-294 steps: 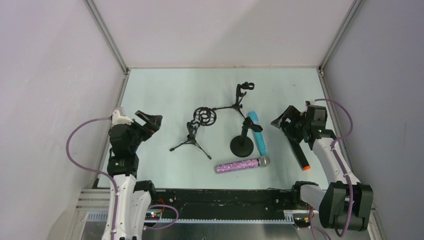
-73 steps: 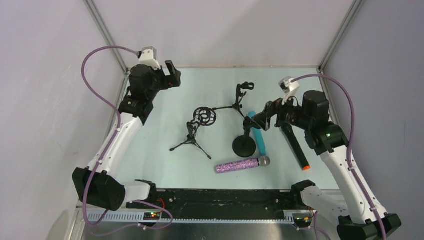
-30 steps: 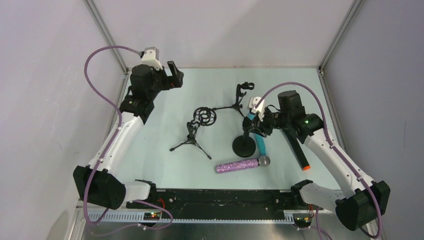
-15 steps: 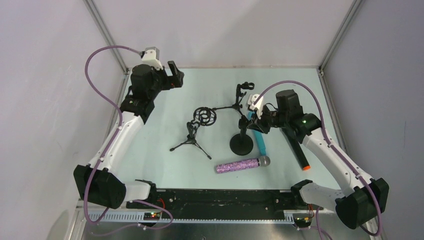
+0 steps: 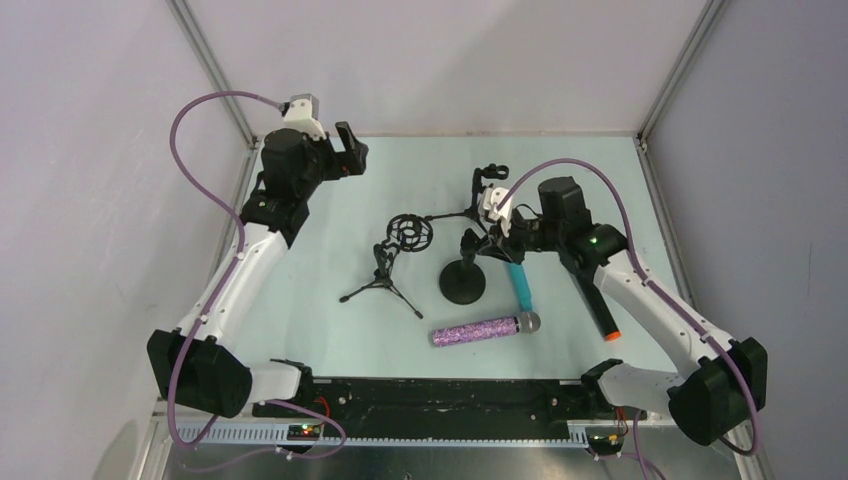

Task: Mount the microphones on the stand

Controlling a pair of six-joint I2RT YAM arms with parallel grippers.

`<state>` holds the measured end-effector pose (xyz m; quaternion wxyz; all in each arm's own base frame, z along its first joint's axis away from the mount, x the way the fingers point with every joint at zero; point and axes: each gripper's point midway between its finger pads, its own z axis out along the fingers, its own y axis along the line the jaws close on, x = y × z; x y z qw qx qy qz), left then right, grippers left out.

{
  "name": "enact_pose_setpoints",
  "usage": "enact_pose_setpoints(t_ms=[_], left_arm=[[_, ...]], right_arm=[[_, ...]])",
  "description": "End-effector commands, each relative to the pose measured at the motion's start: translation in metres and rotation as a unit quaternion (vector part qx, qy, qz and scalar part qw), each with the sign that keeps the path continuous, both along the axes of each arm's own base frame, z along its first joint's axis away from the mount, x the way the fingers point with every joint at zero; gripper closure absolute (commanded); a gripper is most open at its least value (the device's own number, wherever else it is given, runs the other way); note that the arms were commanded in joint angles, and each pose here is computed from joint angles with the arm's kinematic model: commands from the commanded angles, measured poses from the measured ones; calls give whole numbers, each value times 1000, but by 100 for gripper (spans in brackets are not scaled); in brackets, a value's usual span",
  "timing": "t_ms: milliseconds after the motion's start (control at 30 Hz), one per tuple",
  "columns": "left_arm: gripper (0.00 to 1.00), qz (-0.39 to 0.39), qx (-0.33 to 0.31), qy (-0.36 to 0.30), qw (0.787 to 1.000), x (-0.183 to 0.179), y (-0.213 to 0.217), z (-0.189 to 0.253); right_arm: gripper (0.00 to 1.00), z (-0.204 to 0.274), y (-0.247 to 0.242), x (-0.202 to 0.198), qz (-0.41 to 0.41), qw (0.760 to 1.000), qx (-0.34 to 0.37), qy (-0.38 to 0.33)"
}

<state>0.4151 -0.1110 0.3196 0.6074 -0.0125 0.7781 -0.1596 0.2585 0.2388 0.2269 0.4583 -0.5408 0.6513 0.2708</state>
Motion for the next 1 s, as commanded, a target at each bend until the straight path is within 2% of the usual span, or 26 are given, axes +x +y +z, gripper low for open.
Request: enact_pose_setpoints(t_ms=[0, 367, 433, 467, 533, 567, 600, 667, 733, 967], left_arm=[[2, -10, -12, -28, 999, -2, -5, 19], [2, -4, -11, -28, 1000, -2, -3, 19], [2, -2, -11, -28, 1000, -2, -2, 18], [2, -2, -11, -29, 1000, -2, -2, 19], [2, -5, -12, -30, 999, -2, -3, 20], [2, -6, -12, -29, 999, -2, -4, 19], [2, -7, -13, -29, 999, -2, -4, 20], [2, -6, -12, -30, 999, -2, -4, 20], [2, -6, -13, -30, 999, -3, -3, 20], [2, -6, -13, -31, 999, -3, -4, 20]], right_arm=[[100, 26, 17, 6, 43, 997, 31, -55], [100, 20, 26, 29, 42, 997, 3, -61], [79, 21, 26, 32, 32, 998, 4, -62], [63, 22, 26, 34, 26, 998, 5, -64], [48, 26, 26, 36, 16, 998, 9, -68], [44, 30, 26, 36, 13, 997, 12, -70], [25, 35, 25, 36, 2, 997, 18, -70], [18, 37, 22, 36, -9, 997, 17, -68], [16, 38, 19, 34, -17, 998, 13, -66], [15, 27, 2, 32, -48, 997, -21, -63]])
